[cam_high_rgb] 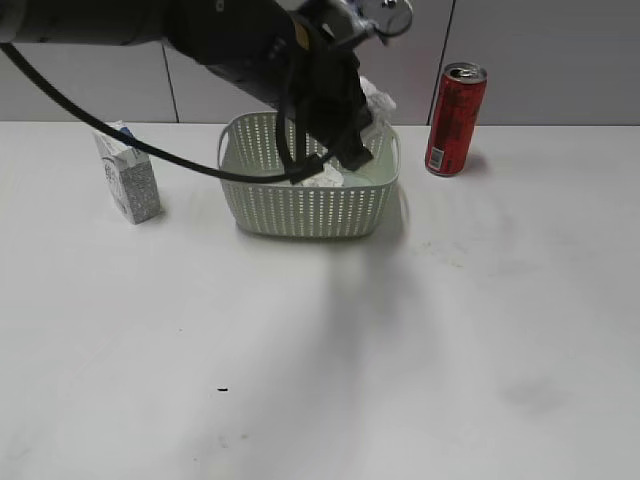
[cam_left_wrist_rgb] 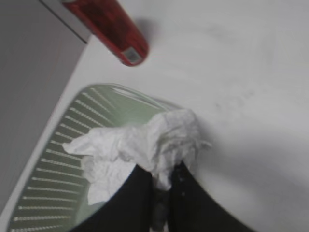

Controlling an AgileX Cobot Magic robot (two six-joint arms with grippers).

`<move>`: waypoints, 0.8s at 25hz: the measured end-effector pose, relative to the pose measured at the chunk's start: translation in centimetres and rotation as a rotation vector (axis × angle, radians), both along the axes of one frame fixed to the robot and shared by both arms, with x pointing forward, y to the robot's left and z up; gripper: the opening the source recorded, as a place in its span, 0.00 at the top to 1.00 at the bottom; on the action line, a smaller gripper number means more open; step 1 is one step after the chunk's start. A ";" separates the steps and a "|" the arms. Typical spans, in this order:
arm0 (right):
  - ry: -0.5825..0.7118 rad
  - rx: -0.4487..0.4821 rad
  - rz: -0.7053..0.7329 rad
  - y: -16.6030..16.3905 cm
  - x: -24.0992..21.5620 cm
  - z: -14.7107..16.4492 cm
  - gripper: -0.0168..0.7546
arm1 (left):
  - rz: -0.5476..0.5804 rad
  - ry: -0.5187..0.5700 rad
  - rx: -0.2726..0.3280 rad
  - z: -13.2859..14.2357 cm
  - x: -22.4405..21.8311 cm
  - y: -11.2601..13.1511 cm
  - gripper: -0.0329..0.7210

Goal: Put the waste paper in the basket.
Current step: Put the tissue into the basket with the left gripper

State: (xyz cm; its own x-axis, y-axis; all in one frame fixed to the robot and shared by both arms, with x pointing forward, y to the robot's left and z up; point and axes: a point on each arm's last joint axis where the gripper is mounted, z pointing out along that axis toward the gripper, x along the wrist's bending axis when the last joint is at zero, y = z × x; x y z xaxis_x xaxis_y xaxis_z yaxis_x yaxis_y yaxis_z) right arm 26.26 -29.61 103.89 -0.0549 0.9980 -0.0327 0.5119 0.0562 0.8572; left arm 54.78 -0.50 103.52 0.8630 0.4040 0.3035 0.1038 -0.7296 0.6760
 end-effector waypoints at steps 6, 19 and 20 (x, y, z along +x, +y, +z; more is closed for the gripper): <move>0.001 0.000 0.000 0.0 0.0 0.0 0.24 | 0.186 -0.122 -0.207 -0.9 5.1 1.9 0.93; 0.001 0.000 0.000 0.0 0.0 0.0 0.24 | 0.270 -0.082 -0.207 -5.2 7.4 2.7 0.27; 0.001 0.000 0.000 0.0 0.0 0.0 0.24 | 0.273 -0.079 -0.211 -5.1 7.4 2.7 0.18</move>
